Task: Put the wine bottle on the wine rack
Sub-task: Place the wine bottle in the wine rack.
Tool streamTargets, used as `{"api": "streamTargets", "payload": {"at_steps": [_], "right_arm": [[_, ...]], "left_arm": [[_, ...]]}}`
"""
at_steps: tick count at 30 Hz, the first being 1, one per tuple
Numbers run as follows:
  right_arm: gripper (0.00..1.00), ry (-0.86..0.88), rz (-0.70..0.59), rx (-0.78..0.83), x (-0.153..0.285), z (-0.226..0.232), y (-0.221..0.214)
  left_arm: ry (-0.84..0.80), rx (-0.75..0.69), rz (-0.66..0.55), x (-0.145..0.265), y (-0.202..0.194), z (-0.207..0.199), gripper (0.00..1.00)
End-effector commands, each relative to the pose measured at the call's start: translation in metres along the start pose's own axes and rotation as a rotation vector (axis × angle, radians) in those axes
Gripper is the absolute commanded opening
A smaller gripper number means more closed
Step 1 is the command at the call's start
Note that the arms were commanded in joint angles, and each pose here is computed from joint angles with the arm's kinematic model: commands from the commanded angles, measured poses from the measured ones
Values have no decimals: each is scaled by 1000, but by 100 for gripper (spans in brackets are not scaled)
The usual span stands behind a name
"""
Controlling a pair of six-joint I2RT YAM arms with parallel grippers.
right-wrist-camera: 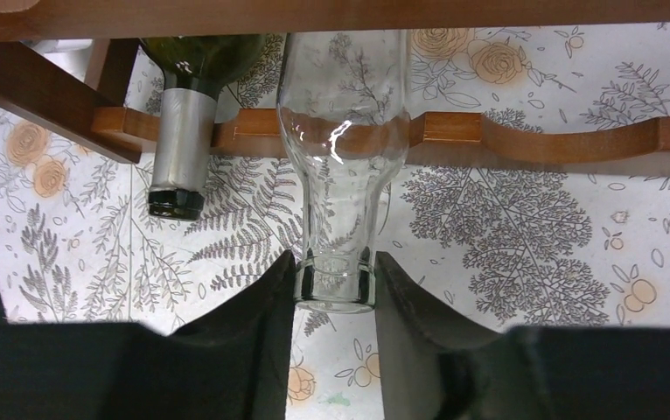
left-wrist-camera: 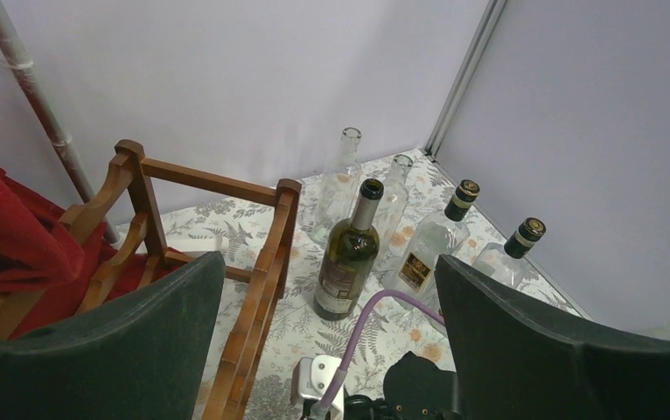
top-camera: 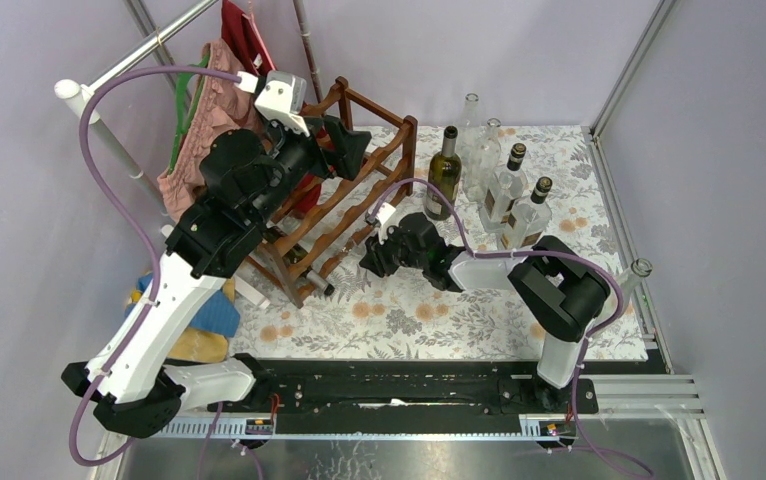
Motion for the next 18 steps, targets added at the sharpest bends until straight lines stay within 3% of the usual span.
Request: {"api": "streamTargets", "payload": {"at_steps": [1,4,8,18], "right_arm": [[32,-7,-97,69,7,1,33],[14,13,-84,95,9,3,29],[2,41,-44,107,10,7,20],[0,52,15,72,11,16,-5]], "left_arm": [[-18,18,-31,1,6,-2,96],[-18,18,-27,0,4,-2,96],[-12,17,-17,-1,1,0,96],[-9,22,20,-9,-8,1,96]]}}
Point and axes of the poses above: each gripper's point midway between its finger pads, its own x axis back along the fingers, its own z axis along the line the jaws close on, y = z × x, the point moved 5 cm from there along x, back along the fingers, and after that the axes turned 15 degrees about x, right-handed, at the moved point
